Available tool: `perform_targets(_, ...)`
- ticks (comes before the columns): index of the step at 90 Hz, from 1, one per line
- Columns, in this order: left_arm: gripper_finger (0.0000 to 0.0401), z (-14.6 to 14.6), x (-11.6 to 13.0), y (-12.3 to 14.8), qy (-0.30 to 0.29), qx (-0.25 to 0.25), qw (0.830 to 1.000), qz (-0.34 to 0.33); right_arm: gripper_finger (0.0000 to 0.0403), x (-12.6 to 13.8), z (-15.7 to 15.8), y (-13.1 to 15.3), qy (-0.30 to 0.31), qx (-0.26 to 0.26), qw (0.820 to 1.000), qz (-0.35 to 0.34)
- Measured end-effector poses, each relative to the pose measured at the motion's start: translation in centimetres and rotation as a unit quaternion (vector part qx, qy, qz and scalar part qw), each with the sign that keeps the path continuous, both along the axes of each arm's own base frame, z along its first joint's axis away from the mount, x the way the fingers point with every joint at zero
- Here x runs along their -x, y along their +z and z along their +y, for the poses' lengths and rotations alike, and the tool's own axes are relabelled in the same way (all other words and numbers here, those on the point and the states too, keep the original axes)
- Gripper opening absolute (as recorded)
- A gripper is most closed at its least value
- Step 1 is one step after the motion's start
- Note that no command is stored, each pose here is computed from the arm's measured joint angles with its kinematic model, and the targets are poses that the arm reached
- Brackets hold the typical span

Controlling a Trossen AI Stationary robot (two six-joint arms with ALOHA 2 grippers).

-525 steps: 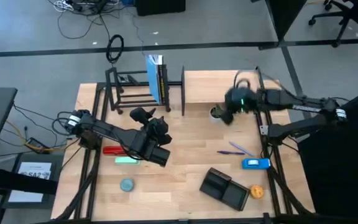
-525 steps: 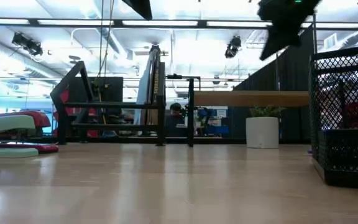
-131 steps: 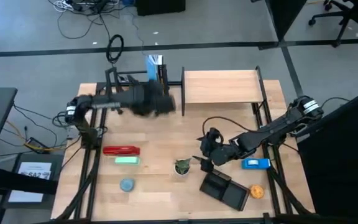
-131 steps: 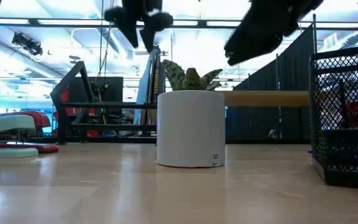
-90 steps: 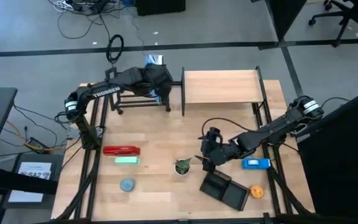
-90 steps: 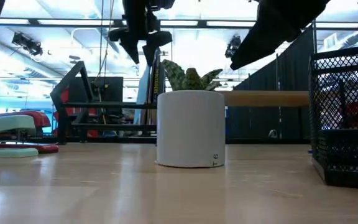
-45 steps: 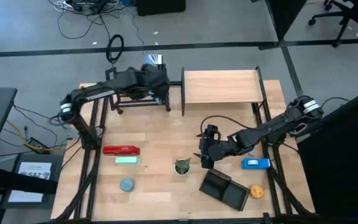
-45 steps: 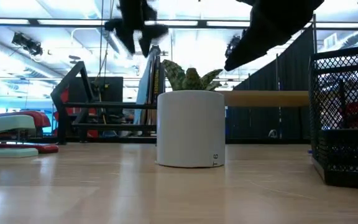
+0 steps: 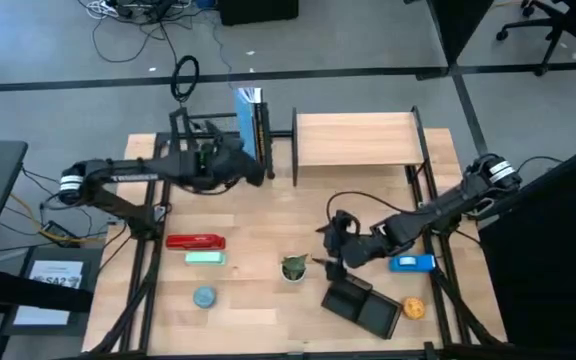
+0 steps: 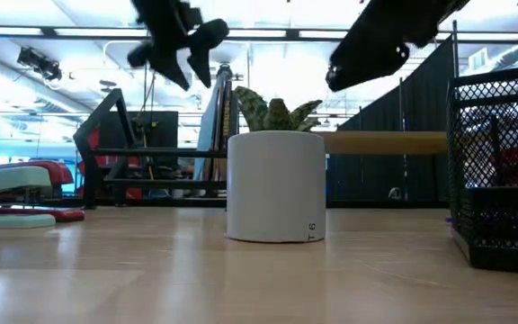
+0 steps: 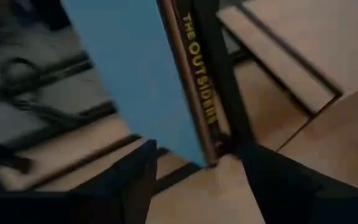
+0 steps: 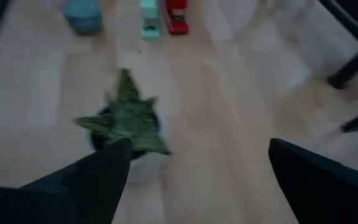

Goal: Stock shelves
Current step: Remove the blue book from the book organizer

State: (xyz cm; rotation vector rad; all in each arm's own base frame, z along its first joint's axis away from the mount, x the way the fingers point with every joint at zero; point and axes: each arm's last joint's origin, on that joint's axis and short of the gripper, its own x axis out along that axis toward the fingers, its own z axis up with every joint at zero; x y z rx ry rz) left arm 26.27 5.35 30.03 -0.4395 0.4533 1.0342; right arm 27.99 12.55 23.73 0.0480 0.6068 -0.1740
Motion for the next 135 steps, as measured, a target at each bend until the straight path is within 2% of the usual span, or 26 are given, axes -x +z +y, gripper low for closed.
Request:
perform_targets(8, 0.0213, -0.7, 0.1, -2.3, -0.005, -0.010, 0.999, -0.031, 0.0347, 0.2, 1.0, 0.3, 0.010, -0.013, 1.000, -0.020)
perform_targets(19, 0.0213, -1.6, 0.2, -5.2, -0.004, -0.048, 0.998, -0.044, 0.0347, 0.5, 2.2, 0.7, 0.017, -0.017, 0.999, -0.046)
perform_targets(33, 0.0213, -2.0, 0.5, -8.1, -0.041, -0.096, 0.993, -0.057, 0.0347, 0.9, 3.1, 1.0, 0.008, -0.025, 0.997, -0.070)
perform_targets(56, 0.0213, -1.9, 1.7, -10.9, -0.068, -0.174, 0.980, -0.075, 0.0347, 1.3, 3.7, 1.1, 0.009, -0.026, 0.997, -0.079)
perform_targets(72, 0.0213, -1.8, 1.0, -12.5, -0.085, -0.204, 0.974, -0.046, 0.0347, 1.2, 3.7, 1.1, 0.008, -0.026, 0.996, -0.081)
perform_targets(80, 0.0213, -1.6, 0.2, -13.2, -0.072, -0.213, 0.974, -0.034, 0.0347, 1.2, 3.7, 1.2, 0.009, -0.026, 0.996, -0.084)
perform_targets(95, 0.0213, -1.0, -0.5, -13.6, -0.001, -0.232, 0.973, -0.012, 0.0347, 1.2, 3.7, 1.2, 0.008, -0.027, 0.996, -0.085)
perform_targets(117, 0.0213, -0.4, -0.2, -13.5, 0.059, -0.242, 0.969, -0.008, 0.0347, 1.2, 3.7, 1.2, 0.009, -0.028, 0.996, -0.086)
perform_targets(135, 0.0213, -0.4, -0.2, -13.6, 0.063, -0.245, 0.967, -0.001, 0.0347, 1.2, 3.8, 1.2, 0.009, -0.029, 0.996, -0.086)
